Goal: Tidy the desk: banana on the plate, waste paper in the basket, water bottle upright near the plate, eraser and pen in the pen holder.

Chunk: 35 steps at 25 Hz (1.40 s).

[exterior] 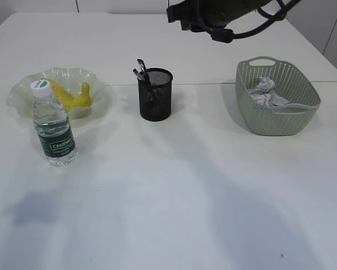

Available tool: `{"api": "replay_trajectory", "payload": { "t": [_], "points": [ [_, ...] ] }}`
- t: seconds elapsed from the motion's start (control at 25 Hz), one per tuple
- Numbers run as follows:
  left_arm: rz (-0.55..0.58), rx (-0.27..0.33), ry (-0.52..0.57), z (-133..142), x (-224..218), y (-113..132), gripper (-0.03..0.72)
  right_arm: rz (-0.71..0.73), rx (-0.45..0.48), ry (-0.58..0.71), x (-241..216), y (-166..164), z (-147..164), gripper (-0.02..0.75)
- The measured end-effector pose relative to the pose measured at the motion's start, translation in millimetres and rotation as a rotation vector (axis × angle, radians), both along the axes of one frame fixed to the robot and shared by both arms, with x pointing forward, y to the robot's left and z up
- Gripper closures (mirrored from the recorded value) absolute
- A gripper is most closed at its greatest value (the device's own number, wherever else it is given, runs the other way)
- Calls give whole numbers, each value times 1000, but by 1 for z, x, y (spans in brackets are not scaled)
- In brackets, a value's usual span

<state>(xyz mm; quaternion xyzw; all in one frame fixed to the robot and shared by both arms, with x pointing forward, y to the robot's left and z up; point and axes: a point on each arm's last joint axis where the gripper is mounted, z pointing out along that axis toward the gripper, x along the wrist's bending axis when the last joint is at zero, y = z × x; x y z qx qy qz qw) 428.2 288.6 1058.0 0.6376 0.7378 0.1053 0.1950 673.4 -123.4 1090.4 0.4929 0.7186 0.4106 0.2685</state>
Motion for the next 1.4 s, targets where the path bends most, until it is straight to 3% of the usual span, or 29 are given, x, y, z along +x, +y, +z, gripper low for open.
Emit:
{"api": "replay_trajectory", "payload": {
  "t": [0.28, 0.56, 0.68, 1.0, 1.2, 1.4],
  "points": [
    [-1, 0, 11, 0, -1, 0, 211, -46, 2, 178, -8, -3, -12, 559],
    [-1, 0, 11, 0, -1, 0, 215, -45, -180, 308, -17, -15, -24, 559],
    [0, 0, 4, 0, 0, 0, 218, -55, -208, 337, -16, -24, -26, 559],
    [1, 0, -6, 0, 1, 0, 223, -102, -145, 427, -10, -72, -23, 555],
    [4, 0, -40, 2, 3, 0, 228, -171, -114, 401, -21, -110, 0, 547],
    [-1, 37, -76, 3, 6, 3, 229, -259, -100, 408, -43, -152, 10, 543]
  ]
}}
